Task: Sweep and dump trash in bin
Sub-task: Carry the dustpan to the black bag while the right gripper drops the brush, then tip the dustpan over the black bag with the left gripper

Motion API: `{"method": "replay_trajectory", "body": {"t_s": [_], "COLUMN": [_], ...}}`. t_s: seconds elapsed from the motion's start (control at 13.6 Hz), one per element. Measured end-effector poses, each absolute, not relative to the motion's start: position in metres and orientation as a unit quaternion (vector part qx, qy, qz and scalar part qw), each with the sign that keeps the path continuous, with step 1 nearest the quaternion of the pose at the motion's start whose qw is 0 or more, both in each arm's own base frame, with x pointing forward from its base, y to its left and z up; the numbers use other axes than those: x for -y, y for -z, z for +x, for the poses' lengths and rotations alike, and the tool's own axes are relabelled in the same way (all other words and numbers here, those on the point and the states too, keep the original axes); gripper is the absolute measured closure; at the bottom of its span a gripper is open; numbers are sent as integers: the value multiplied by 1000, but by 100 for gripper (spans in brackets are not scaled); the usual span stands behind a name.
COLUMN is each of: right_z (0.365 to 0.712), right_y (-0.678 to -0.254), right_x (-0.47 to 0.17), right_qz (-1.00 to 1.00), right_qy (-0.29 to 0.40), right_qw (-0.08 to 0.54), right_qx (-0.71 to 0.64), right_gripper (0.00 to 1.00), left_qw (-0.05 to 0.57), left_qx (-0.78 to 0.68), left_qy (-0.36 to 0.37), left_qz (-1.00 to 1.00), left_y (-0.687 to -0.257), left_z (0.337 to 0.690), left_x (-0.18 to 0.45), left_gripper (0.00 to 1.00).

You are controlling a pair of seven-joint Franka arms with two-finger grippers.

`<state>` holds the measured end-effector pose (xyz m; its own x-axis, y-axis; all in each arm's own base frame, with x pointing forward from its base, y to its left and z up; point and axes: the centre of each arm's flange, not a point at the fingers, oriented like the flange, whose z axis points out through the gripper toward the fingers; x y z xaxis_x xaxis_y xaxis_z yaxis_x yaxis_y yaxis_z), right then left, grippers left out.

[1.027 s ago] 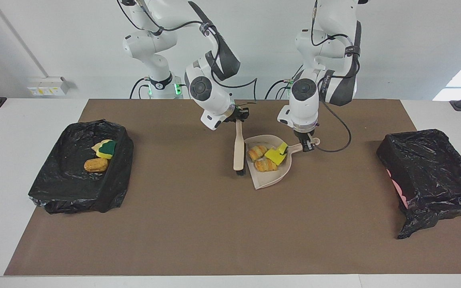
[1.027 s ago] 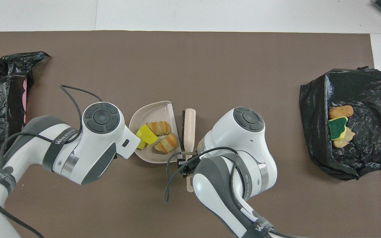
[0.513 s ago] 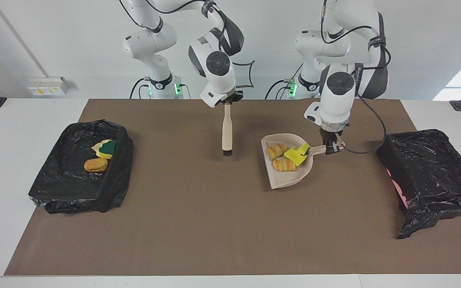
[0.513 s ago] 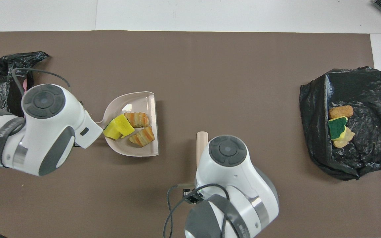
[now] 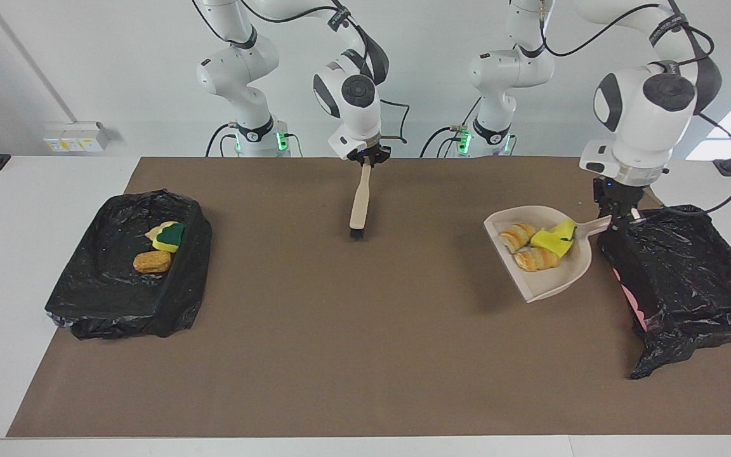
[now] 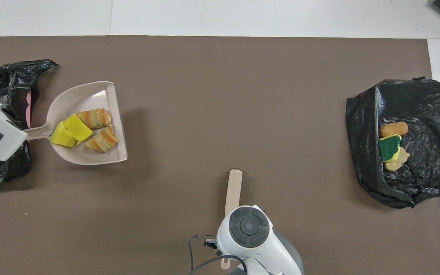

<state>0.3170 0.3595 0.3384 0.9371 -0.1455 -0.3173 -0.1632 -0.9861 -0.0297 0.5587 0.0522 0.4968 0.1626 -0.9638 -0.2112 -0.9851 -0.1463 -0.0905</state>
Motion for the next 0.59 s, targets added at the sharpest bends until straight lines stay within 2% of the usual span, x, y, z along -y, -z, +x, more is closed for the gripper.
{"method": "replay_trajectory", "body": {"t_s": [0.22,0.44,0.51,0.59], "right_z": [299,298,298,298], "right_y": [-328,-327,-326,-326], "right_x": [-368,-367,-367,-367], "right_qz": [-987,-987,-987,-987], "right_qy": [-154,-155,-155,-155], "right_qw": [27,29,28,28], "right_qx": [-45,-26,-25,-25], "right_gripper": [73,73,67,67], "left_qw": [114,125,130,135], "left_qx": [-623,-599,-596,-595], "left_qy": [-47,-45,-45,-46], "left_qz": [-773,-789,-791,-791], "left_y": [-524,-546,-553,-559], "left_z": [558,558,557,556], "left_x": [-111,-175,-205,-234], "left_gripper": [68,68,68,68]}}
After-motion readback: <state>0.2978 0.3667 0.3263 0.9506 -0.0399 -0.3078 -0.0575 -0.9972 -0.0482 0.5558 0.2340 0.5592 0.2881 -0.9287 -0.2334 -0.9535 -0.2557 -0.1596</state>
